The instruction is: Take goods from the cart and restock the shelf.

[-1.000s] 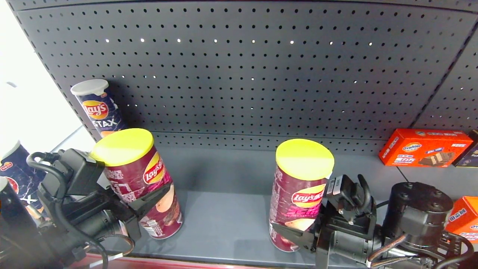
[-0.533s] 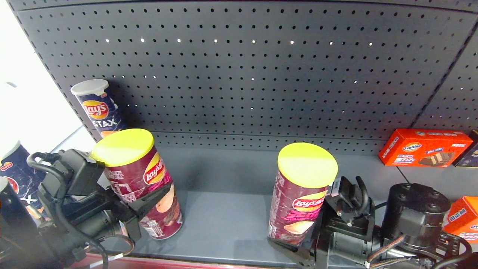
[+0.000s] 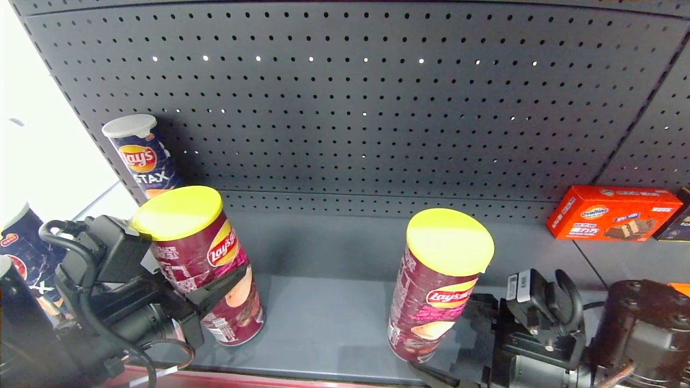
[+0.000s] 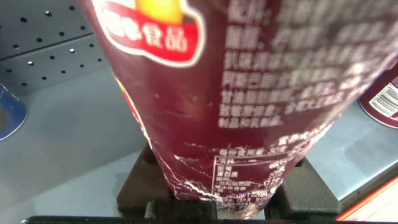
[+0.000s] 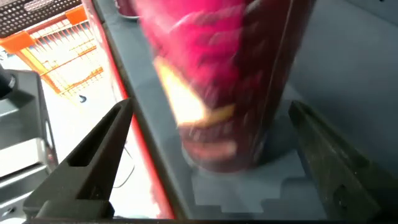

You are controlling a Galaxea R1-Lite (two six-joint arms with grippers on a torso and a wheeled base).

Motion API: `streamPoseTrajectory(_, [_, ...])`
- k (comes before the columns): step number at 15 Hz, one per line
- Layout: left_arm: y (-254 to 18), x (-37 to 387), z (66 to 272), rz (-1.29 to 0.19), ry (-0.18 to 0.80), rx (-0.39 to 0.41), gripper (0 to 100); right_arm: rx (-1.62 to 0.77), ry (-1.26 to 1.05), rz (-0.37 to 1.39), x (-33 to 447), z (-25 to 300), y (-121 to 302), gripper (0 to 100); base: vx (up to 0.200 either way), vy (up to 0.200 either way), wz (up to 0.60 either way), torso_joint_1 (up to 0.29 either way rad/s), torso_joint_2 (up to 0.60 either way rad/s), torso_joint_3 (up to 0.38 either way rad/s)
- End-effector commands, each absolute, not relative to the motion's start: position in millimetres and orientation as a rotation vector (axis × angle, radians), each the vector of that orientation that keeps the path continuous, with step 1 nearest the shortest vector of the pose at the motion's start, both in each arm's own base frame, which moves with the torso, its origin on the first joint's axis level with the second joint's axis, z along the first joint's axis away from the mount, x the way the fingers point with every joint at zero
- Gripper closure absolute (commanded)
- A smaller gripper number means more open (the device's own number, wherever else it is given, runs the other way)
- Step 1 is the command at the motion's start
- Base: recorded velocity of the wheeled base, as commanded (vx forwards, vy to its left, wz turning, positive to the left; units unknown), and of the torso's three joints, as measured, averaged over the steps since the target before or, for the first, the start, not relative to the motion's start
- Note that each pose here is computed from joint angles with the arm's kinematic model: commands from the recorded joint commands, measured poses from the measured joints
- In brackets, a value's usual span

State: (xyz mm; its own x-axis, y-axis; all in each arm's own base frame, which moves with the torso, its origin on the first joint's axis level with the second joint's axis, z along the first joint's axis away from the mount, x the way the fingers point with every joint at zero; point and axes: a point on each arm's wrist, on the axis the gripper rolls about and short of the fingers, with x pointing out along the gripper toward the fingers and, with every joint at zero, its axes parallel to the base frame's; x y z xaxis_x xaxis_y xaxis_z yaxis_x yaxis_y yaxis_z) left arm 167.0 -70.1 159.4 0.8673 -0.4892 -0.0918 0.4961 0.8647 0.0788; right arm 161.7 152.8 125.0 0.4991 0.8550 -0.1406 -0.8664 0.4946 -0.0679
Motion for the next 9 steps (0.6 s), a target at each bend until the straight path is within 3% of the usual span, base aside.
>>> streamPoseTrajectory(1, [-70,167,160,-0.516,0.069,0.101,100,-0.131,0.069,1.042,151,130,142,0,0.0,0.0,0.0,0.0,0.0,0.0])
streamPoseTrajectory(6, [-70,167,160,-0.516,0.067,0.101,100,-0.118,0.013,1.043,126,139,121,0,0.0,0.0,0.0,0.0,0.0,0.0])
streamPoseTrajectory(9, [-70,167,160,-0.516,0.064,0.101,100,-0.087,-0.151,0.927,118,168,97,0,0.0,0.0,0.0,0.0,0.0,0.0])
